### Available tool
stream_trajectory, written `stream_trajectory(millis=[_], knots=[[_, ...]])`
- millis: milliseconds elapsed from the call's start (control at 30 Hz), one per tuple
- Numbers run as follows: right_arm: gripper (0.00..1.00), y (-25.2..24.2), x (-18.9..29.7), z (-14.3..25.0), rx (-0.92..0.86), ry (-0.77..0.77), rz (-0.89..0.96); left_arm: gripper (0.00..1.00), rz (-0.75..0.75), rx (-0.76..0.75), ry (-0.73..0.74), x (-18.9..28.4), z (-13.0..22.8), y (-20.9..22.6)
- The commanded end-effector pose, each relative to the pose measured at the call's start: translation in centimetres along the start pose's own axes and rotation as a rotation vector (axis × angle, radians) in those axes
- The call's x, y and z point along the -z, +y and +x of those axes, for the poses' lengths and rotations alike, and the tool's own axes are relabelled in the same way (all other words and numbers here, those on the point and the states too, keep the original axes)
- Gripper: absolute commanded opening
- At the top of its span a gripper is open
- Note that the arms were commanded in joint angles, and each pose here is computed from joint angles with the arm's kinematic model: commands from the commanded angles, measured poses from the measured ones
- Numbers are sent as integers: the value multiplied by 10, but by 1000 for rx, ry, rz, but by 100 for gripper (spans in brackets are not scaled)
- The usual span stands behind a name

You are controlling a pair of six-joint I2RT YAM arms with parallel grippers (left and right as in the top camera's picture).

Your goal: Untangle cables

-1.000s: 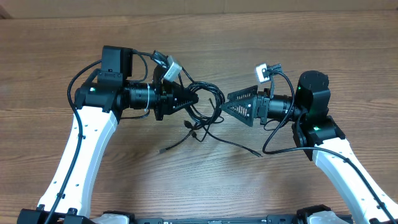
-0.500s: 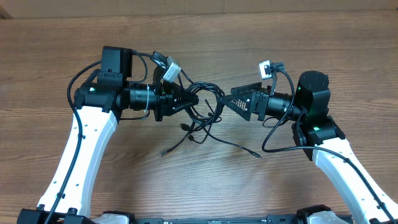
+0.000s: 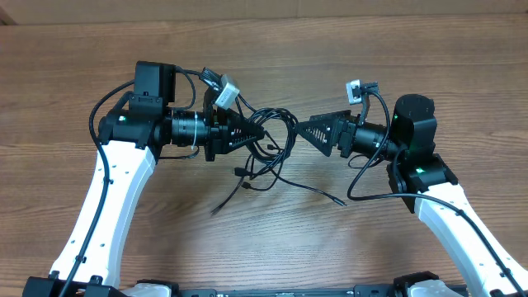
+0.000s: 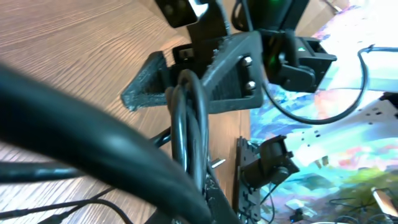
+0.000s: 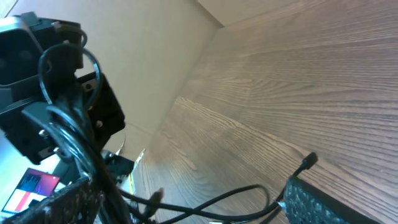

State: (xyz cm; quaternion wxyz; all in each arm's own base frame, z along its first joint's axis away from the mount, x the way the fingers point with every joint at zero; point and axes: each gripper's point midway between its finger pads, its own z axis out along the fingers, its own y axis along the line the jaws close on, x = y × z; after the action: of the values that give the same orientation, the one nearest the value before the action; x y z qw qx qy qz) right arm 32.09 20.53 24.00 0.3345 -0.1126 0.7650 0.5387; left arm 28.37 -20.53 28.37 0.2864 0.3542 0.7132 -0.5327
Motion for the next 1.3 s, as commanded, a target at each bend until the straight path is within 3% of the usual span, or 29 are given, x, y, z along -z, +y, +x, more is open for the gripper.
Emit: stream_trajectory(millis=[0,400,600,800,1267], knots=[[89,-2,2,-8,11,-34,35,4,125,-45,-59,4,-12,-24],[88,1,0,-5,16,-20,20,4,151,-86,-33,-12,-13,-33],[88,1,0,-5,18,-18,19,4,55,-23,-19,-12,-15,-14],[88,10,0,1,63,15,-31,4,-103,141,-26,-1,-16,17],[89,9,1,0,64,12,-29,4,-74,181,-64,9,-22,16]])
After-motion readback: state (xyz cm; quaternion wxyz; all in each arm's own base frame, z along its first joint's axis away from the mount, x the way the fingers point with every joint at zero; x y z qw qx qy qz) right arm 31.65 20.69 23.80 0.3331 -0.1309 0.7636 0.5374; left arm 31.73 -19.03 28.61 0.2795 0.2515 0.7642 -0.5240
